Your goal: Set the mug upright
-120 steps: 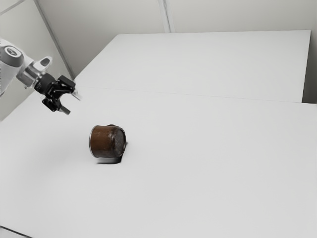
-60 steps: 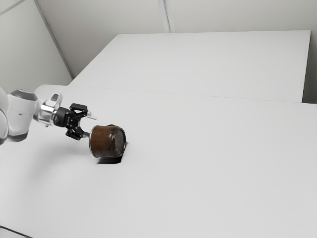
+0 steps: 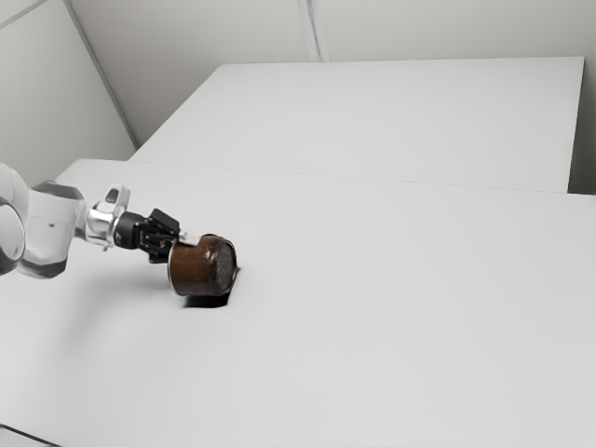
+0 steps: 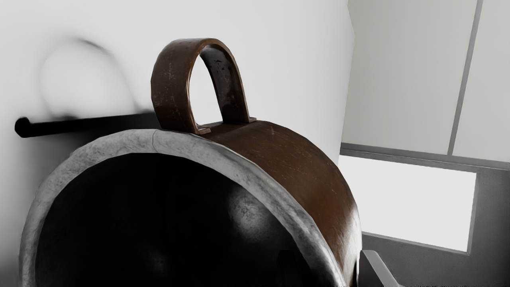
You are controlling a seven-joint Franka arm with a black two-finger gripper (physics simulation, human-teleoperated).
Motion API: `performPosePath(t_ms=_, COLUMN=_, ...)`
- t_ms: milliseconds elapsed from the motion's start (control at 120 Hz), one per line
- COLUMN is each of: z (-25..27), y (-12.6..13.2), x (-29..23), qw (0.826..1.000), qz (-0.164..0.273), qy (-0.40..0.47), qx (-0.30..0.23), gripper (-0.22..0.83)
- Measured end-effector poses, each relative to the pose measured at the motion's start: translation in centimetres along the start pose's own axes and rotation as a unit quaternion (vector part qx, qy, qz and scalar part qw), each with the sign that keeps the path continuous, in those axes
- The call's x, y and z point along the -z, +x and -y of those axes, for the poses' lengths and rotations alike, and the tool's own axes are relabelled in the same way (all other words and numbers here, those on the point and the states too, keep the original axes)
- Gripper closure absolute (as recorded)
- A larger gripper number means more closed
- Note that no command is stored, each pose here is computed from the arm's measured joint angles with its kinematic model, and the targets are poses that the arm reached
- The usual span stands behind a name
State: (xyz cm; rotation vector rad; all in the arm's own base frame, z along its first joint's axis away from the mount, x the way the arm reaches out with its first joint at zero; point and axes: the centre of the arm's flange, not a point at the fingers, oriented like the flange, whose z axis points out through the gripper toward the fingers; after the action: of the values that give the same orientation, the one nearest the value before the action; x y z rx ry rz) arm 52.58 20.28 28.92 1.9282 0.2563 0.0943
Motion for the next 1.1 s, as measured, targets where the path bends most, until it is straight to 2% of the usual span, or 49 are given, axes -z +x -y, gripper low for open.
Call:
performPosePath(t_ms=192, z=-2.4, y=-0.1, x=-0.2, qw=0.999, qz=0.006, qy=-0.013, qx=-0.041, gripper=0.71)
performPosePath(t_ms=400, z=-8.5, y=-0.3, x=-1.7, qw=0.993, qz=0.027, qy=-0.014, qx=-0.112, gripper=0.75)
performPosePath(t_ms=467, z=-11.2, y=-0.5, x=-2.4, qw=0.989, qz=0.041, qy=0.012, qx=-0.139, gripper=0.76)
performPosePath(t_ms=558, z=-15.2, y=-1.1, x=-3.7, qw=0.977, qz=0.075, qy=0.091, qx=-0.178, gripper=0.76)
performPosePath(t_ms=667, z=-18.6, y=-0.7, x=-5.2, qw=0.945, qz=0.119, qy=0.219, qx=-0.213, gripper=0.76)
performPosePath(t_ms=783, z=-20.8, y=-0.1, x=-6.4, qw=0.895, qz=0.153, qy=0.348, qx=-0.232, gripper=0.76)
performPosePath(t_ms=975, z=-21.5, y=0.5, x=-9.0, qw=0.825, qz=0.159, qy=0.486, qx=-0.239, gripper=0.77)
performPosePath(t_ms=1100, z=-19.5, y=-0.5, x=-11.6, qw=0.802, qz=0.156, qy=0.529, qx=-0.227, gripper=0.77)
